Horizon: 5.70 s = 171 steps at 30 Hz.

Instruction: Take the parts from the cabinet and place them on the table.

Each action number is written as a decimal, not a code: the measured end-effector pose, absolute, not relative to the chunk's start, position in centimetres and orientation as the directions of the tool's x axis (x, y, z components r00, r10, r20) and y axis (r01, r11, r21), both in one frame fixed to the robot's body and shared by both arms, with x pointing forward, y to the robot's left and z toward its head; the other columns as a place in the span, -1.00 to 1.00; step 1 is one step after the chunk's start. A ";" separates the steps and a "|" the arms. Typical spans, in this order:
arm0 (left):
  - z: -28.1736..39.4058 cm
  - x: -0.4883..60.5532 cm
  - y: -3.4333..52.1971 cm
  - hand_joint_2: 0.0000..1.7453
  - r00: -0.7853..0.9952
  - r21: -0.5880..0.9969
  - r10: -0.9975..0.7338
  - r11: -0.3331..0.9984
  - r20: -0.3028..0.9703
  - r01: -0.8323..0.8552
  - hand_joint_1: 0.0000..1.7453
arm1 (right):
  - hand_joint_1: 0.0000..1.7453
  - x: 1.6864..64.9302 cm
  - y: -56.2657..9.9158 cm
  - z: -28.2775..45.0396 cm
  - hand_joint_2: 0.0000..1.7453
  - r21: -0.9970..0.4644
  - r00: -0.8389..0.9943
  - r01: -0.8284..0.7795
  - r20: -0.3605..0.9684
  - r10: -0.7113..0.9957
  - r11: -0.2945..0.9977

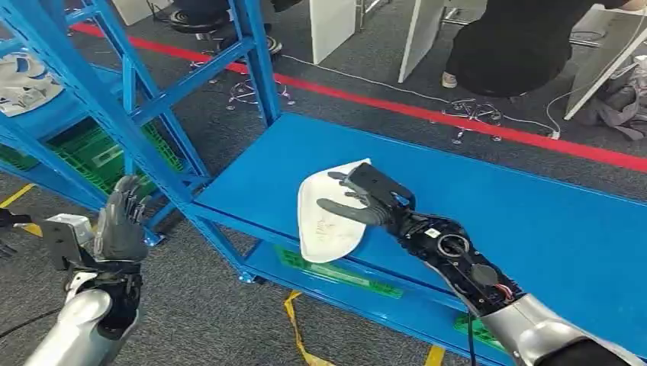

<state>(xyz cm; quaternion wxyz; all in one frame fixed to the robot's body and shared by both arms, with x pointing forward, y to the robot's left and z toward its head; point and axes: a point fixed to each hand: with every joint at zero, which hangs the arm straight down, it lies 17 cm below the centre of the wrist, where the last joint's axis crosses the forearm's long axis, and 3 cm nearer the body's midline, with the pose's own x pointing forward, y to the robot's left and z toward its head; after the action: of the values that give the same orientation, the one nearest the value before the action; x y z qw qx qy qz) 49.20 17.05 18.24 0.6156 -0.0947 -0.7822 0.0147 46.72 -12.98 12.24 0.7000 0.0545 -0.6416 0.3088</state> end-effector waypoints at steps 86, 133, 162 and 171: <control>18.5 48.3 19.0 -1.00 -0.217 -0.131 0.150 0.986 0.964 0.101 -1.00 | -1.00 49.3 -23.5 11.8 1.00 -0.709 -0.051 -0.527 0.576 0.816 0.468; 19.4 48.5 19.1 -1.00 -0.238 -0.133 0.156 0.985 0.959 0.108 -1.00 | -1.00 53.4 -30.6 8.5 1.00 -0.554 0.137 -0.435 0.739 0.660 0.710; 18.9 47.9 19.0 -1.00 -0.249 -0.127 0.151 0.986 0.957 0.111 -1.00 | -1.00 53.4 -22.7 11.8 1.00 -0.373 0.074 -0.513 0.878 0.472 0.773; 18.7 47.7 18.8 -1.00 -0.244 -0.128 0.154 0.985 0.957 0.119 -1.00 | -1.00 53.7 -22.2 12.2 1.00 -0.374 0.050 -0.511 0.886 0.461 0.774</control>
<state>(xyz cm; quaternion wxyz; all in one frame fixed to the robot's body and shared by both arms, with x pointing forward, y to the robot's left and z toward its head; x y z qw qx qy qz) 47.73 18.76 18.71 0.6087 -0.0866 -0.7885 0.0141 53.72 -22.23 12.24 0.7244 0.0208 -0.6020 0.3352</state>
